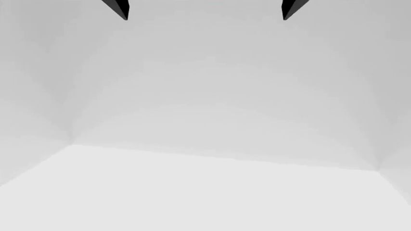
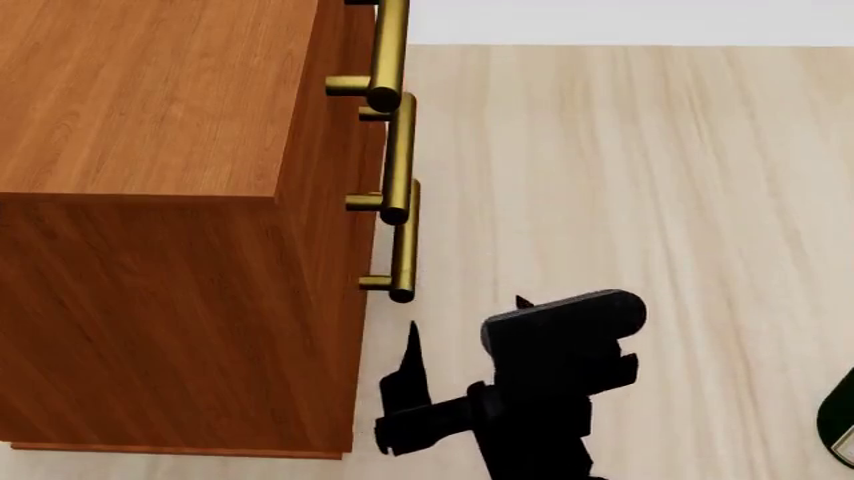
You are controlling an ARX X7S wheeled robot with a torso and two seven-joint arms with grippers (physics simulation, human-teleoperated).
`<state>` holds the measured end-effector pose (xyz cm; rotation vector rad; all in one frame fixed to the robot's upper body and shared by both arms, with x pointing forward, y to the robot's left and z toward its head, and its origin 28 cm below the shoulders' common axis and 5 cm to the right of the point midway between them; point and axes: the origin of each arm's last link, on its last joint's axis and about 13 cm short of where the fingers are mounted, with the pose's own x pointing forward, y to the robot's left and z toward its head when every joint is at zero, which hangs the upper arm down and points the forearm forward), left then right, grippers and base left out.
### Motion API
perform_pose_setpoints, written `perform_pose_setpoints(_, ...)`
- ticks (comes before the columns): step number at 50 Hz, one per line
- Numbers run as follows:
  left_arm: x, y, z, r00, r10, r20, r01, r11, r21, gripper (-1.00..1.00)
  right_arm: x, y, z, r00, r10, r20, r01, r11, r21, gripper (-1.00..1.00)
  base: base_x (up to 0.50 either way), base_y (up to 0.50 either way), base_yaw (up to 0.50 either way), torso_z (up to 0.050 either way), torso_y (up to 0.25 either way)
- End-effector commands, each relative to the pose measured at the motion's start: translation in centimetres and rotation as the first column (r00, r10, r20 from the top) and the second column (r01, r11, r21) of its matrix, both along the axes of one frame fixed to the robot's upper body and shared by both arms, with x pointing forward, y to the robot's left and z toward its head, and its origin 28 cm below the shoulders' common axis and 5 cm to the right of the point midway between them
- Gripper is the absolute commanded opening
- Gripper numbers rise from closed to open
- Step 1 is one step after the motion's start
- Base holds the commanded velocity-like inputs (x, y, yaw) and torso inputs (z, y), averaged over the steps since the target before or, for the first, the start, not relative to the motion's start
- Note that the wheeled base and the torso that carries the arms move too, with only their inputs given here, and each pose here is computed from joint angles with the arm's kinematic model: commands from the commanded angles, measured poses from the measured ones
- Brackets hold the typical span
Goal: Close the bottom drawer of the cabinet and open the top drawer.
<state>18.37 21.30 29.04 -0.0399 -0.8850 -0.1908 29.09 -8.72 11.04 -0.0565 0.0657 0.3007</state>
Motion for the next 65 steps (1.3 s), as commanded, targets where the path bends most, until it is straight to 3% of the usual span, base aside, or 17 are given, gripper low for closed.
perform_pose_setpoints(1,-0.1,-0.2,0.0,1.000,-0.008,0.001,0.008,1.000,0.001,1.00,-2.1,-0.9,1.6,0.997,-0.075,0.036,0.073,0.996,0.053,1.00,0.00,0.00,0.00,0.000,0.000)
perform_pose_setpoints(19,0.0,-0.3,0.0,1.000,-0.013,0.001,0.013,1.000,0.002,1.00,-2.6,-1.6,3.9,0.984,-0.162,0.074,0.149,0.976,0.157,1.00,0.00,0.00,0.00,0.000,0.000)
perform_pose_setpoints(24,-0.1,-0.3,0.0,1.000,-0.014,0.003,0.014,1.000,0.002,1.00,-2.5,-1.4,4.4,0.984,-0.161,0.075,0.141,0.965,0.222,1.00,0.00,0.00,0.00,0.000,0.000)
perform_pose_setpoints(35,-0.2,-0.3,0.2,1.000,-0.012,0.007,0.012,1.000,0.005,1.00,-2.2,-1.3,5.8,0.987,-0.147,0.058,0.108,0.897,0.429,1.00,0.00,0.00,0.00,0.000,0.000)
perform_pose_setpoints(37,-0.2,-0.3,0.2,1.000,-0.013,0.008,0.013,1.000,0.006,1.00,-2.2,-1.3,5.9,0.987,-0.147,0.061,0.106,0.893,0.436,1.00,0.00,0.00,0.00,0.000,0.000)
perform_pose_setpoints(39,-0.2,-0.3,0.2,1.000,-0.014,0.007,0.014,1.000,0.007,1.00,-2.3,-1.3,6.4,0.988,-0.138,0.061,0.090,0.861,0.501,1.00,0.00,0.00,0.00,0.000,0.000)
perform_pose_setpoints(41,-0.2,-0.4,0.2,1.000,-0.014,0.007,0.014,1.000,0.008,1.00,-2.4,-1.3,6.6,0.990,-0.128,0.054,0.083,0.854,0.513,1.00,0.00,0.00,0.00,0.000,0.000)
perform_pose_setpoints(45,-0.2,-0.5,0.3,1.000,-0.016,0.009,0.016,1.000,0.011,1.00,-2.7,-1.3,7.4,0.989,-0.137,0.059,0.076,0.804,0.589,1.00,0.00,0.00,0.00,0.000,0.000)
perform_pose_setpoints(53,-0.2,-0.6,0.3,1.000,-0.020,0.009,0.020,1.000,0.011,1.00,-3.0,-1.3,8.3,0.987,-0.149,0.062,0.067,0.728,0.682,1.00,0.00,0.00,0.00,0.000,0.000)
perform_pose_setpoints(54,-0.2,-0.6,0.3,1.000,-0.019,0.009,0.019,1.000,0.012,1.00,-3.0,-1.3,8.5,0.988,-0.144,0.062,0.058,0.702,0.710,1.00,0.00,0.00,0.00,0.000,0.000)
perform_pose_setpoints(59,-0.2,-0.6,0.3,1.000,-0.021,0.009,0.020,1.000,0.011,1.00,-3.4,-1.0,9.1,0.989,-0.130,0.069,0.032,0.647,0.761,1.00,0.00,0.00,0.00,0.000,0.000)
perform_pose_setpoints(62,-0.1,-0.6,0.2,1.000,-0.022,0.008,0.022,1.000,0.008,1.00,-3.5,-0.6,9.5,0.992,-0.108,0.070,0.008,0.595,0.804,1.00,0.00,0.00,0.00,0.000,0.000)
perform_pose_setpoints(65,-0.1,-0.6,0.1,1.000,-0.025,0.006,0.025,1.000,0.008,1.00,-3.5,-0.4,9.8,0.992,-0.104,0.073,0.000,0.572,0.820,1.00,0.00,0.00,0.00,0.000,0.000)
